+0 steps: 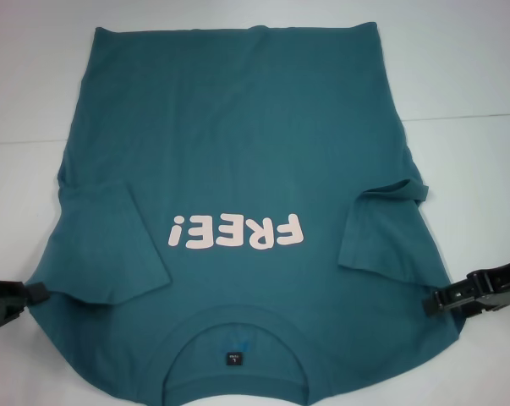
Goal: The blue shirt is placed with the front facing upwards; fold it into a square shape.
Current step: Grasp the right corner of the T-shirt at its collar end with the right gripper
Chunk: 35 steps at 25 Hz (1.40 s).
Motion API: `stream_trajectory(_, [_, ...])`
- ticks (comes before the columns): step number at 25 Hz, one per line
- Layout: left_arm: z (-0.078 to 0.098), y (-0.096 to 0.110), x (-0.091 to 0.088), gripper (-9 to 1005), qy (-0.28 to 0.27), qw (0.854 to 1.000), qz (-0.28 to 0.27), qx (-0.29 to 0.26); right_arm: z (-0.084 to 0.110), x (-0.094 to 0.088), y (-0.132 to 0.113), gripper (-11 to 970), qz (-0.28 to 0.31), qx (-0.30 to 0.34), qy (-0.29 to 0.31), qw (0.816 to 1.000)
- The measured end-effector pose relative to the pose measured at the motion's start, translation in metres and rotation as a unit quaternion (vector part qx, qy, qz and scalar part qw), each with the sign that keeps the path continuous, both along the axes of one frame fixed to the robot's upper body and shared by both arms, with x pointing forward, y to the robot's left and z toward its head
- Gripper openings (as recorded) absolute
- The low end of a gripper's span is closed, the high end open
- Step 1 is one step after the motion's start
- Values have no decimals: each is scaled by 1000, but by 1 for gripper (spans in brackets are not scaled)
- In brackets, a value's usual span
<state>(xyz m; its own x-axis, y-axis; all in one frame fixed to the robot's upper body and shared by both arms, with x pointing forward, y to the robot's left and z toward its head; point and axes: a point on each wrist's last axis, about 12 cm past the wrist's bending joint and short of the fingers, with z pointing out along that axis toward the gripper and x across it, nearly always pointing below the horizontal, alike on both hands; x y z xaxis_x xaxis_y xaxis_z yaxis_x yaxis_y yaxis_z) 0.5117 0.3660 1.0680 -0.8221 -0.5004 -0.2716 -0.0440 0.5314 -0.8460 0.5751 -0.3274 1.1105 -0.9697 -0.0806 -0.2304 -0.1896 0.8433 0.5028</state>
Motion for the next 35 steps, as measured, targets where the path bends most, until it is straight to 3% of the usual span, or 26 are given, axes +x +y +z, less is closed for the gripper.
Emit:
stream_trajectory(21, [-1, 0, 0, 6, -1, 1000, 3, -1, -4, 14, 31, 856, 33, -6, 7, 999])
stream_trajectory(35, [0, 0, 0, 6, -2, 1000, 5, -2, -4, 12, 31, 845, 37, -4, 9, 999])
